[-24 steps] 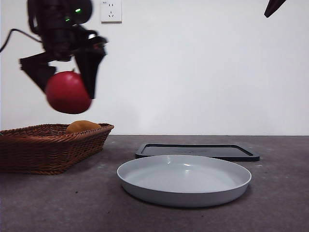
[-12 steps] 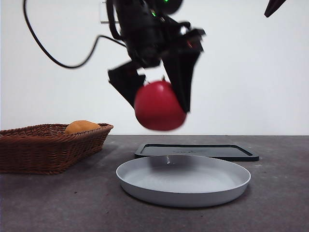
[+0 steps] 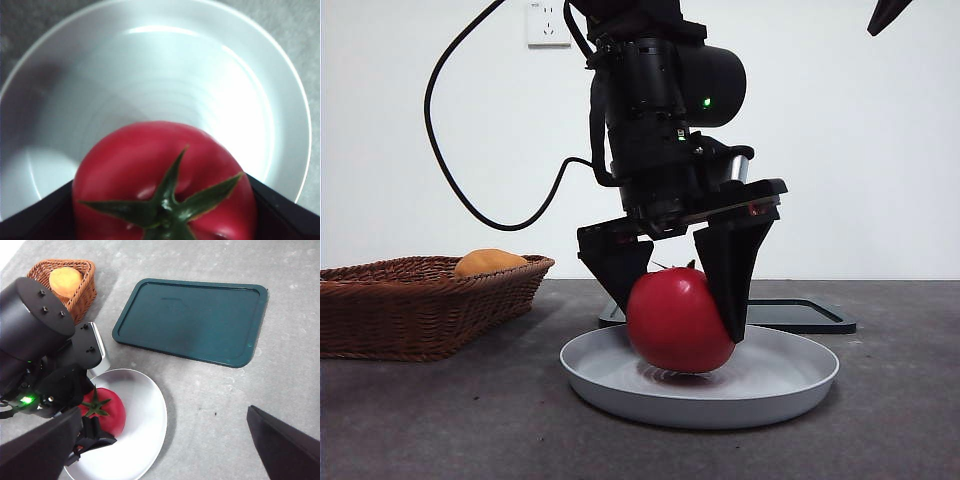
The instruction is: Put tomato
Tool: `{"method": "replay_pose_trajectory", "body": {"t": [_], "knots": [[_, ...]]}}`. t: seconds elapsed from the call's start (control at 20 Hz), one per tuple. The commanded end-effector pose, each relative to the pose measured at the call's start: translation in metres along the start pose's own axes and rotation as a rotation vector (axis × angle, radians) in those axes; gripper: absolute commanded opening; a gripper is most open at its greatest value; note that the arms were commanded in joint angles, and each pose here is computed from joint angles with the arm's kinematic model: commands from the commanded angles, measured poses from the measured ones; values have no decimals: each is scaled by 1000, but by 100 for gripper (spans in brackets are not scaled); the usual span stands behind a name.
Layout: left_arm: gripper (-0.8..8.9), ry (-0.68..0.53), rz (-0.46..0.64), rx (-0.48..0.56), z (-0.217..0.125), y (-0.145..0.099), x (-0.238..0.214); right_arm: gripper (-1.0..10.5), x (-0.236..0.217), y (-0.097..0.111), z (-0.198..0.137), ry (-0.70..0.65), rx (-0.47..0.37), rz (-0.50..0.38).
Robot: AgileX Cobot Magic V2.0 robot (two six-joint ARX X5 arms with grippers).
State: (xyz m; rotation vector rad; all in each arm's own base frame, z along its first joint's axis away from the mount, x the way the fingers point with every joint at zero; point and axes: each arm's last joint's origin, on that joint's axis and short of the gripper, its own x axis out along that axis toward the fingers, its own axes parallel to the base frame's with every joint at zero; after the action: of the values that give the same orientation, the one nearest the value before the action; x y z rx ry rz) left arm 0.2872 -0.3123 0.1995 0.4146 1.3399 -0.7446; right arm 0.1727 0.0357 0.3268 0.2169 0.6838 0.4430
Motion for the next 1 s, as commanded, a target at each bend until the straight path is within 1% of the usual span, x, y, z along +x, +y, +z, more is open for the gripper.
{"method": "replay_pose_trajectory", "body": {"t": [0.05, 0.4, 0.45, 0.5, 0.6, 0.65, 0.7, 0.85, 1.0], "knots": [[279, 2, -3, 14, 5, -3, 7, 695, -2, 2, 5, -19, -18, 6], [282, 34, 0, 14, 5, -1, 22, 695, -2, 2, 5, -19, -18, 6], [305, 31, -1, 14, 5, -1, 22, 695, -2, 2, 5, -19, -18, 6], [385, 26, -1, 16, 6, -1, 22, 695, -2, 2, 5, -19, -18, 6], [620, 21, -1, 16, 7, -2, 20, 695, -2, 2, 5, -19, -18, 6], [700, 21, -1, 15, 8, -2, 18, 695, -2, 2, 5, -19, -18, 6], [756, 23, -1, 16, 9, -2, 14, 695, -2, 2, 5, -19, -18, 6], [756, 14, -1, 28, 16, -5, -8, 695, -2, 2, 5, -19, -18, 6], [756, -7, -3, 56, 22, -10, -43, 695, -2, 2, 5, -19, -18, 6]]}}
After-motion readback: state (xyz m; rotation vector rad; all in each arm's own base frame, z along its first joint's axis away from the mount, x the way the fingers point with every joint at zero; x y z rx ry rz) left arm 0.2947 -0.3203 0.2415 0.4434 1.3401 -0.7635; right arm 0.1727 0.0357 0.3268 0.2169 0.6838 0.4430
